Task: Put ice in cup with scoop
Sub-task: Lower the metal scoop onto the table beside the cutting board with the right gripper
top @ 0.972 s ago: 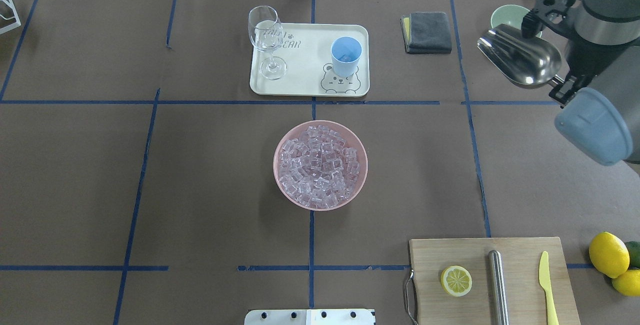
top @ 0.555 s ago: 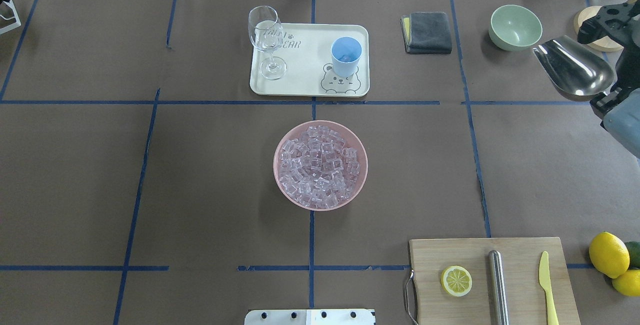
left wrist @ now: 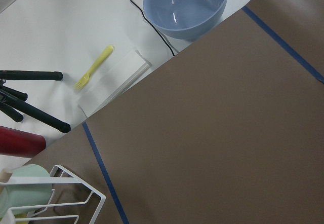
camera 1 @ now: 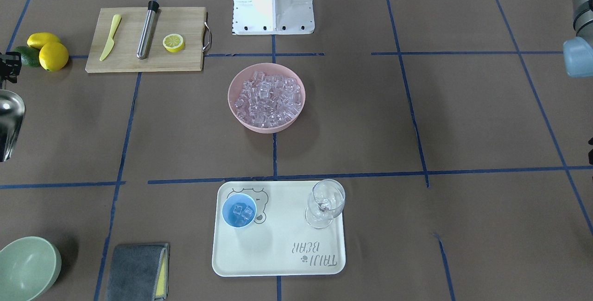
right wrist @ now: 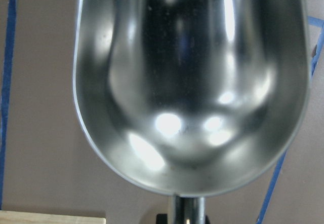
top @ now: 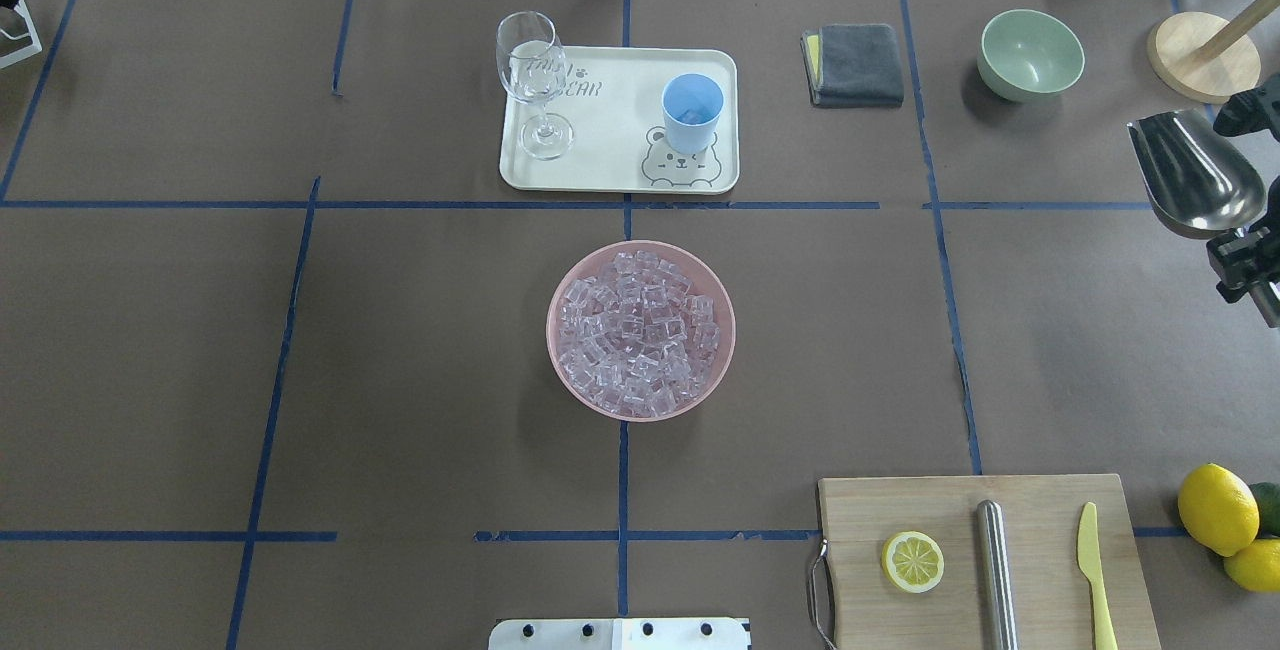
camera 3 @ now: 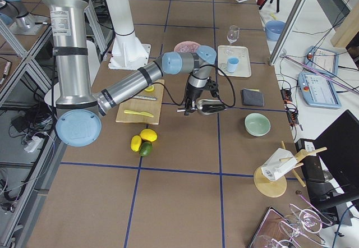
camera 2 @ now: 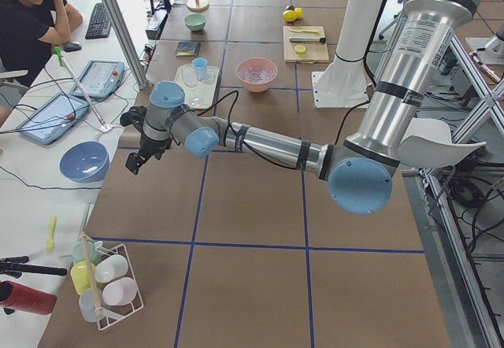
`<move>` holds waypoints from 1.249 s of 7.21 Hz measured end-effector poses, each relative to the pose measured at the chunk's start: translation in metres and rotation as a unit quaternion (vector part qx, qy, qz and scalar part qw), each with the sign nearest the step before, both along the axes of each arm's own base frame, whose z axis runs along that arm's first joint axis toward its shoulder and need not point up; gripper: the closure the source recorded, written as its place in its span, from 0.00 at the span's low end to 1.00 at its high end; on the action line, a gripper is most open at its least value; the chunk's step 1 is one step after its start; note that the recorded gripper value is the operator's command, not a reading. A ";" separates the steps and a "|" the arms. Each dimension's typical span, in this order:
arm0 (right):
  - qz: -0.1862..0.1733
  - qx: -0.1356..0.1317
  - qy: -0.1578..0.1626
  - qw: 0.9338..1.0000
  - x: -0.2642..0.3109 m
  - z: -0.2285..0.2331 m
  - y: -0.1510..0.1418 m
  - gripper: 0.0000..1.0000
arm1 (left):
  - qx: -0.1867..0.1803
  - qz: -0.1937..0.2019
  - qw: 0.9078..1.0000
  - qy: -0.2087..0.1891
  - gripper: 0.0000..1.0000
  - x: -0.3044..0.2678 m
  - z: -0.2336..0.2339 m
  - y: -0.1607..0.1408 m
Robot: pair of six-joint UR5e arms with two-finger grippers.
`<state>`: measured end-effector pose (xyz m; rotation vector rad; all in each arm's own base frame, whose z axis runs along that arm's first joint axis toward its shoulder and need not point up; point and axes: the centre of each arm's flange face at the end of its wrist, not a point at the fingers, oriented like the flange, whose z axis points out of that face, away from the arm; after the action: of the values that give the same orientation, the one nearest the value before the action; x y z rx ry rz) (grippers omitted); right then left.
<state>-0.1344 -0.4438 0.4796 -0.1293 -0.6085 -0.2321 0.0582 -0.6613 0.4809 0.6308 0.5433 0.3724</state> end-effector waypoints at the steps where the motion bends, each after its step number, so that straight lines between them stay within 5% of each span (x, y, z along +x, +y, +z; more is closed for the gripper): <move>1: 0.007 -0.012 -0.024 1.000 -0.003 0.023 0.007 1.00 | 0.000 0.000 1.000 0.000 0.00 0.000 0.000 0.000; 4: 0.045 -0.051 -0.067 0.995 -0.046 0.039 0.026 1.00 | -0.001 0.001 1.000 0.000 0.00 0.001 0.001 0.000; 9: 0.072 -0.054 -0.084 0.992 -0.136 0.088 0.053 1.00 | 0.005 0.002 1.000 0.001 0.00 0.003 -0.003 -0.002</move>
<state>-0.2706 -0.3912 0.5680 -0.1705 -0.7958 -0.0701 0.0612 -0.6638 0.4781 0.6398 0.5451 0.3780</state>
